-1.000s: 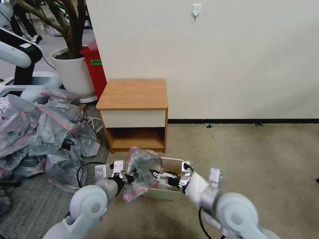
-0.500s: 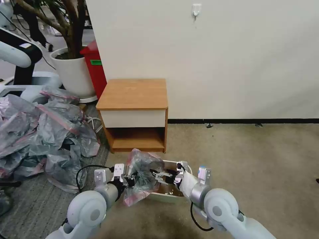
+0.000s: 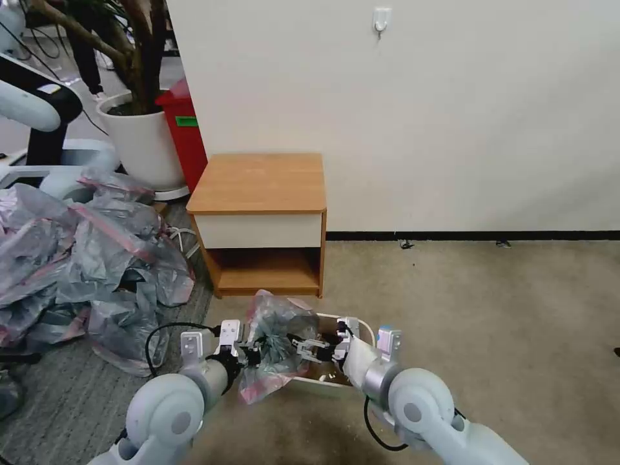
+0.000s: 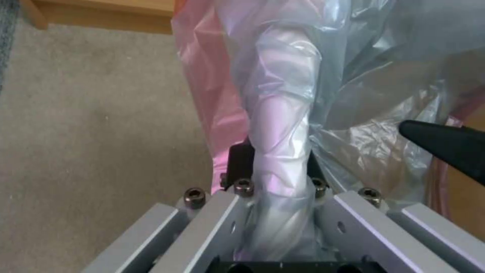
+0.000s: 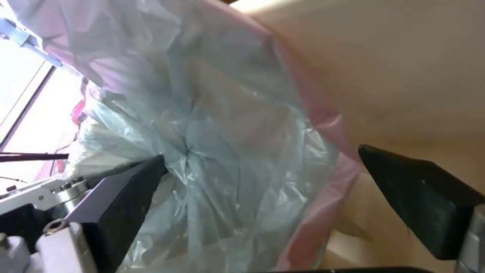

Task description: Pick up the garbage bag from the table and place it over the trash can.

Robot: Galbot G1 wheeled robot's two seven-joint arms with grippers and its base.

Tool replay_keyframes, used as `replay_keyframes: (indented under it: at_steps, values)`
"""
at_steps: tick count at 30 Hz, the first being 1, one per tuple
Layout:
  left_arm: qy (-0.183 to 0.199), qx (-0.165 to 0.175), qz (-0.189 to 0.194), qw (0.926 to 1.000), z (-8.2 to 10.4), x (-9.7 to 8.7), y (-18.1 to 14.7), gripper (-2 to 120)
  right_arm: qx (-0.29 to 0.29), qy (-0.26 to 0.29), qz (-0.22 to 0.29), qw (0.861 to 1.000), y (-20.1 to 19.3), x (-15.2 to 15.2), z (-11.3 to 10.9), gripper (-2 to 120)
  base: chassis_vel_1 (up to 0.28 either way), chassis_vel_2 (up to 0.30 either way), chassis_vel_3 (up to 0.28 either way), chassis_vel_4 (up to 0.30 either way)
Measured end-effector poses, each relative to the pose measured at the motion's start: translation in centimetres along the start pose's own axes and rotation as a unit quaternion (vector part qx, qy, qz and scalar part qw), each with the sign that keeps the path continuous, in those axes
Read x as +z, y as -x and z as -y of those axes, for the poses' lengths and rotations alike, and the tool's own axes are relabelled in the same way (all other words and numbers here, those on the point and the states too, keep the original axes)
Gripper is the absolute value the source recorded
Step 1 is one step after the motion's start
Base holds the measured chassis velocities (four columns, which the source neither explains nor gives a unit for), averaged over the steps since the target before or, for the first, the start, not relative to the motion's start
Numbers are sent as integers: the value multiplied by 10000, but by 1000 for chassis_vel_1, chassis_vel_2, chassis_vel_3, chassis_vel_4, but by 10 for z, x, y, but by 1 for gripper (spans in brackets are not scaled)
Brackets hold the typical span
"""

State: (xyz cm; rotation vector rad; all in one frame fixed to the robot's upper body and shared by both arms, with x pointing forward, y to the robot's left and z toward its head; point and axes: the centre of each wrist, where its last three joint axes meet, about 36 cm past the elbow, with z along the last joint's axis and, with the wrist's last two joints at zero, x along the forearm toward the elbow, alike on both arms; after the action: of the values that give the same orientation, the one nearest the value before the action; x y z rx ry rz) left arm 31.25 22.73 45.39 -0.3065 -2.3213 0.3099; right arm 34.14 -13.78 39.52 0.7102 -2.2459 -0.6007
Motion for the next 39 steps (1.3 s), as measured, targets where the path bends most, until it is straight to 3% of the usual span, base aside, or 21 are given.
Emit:
replay_keyframes:
  at_steps: [6, 26, 30, 39]
  values:
    - [-1, 8, -5, 10000, 0, 1, 0, 3, 45, 43, 40, 10000, 2, 3, -1, 86, 0, 0, 0, 0]
    - [-1, -57, -81, 10000, -2, 4, 11, 3, 94, 46, 363, 9993, -3, 9, 3, 10, 0, 0, 0, 0]
    - [0, -93, -99, 9999, -4, 5, 14, 3, 69, 20, 429, 9991, -5, 10, 6, 0, 0, 0, 0, 0]
    - [26, -151, -158, 9998, -7, 6, 23, 3, -14, 38, 593, 9982, -14, 10, 5, 0, 0, 0, 0, 0]
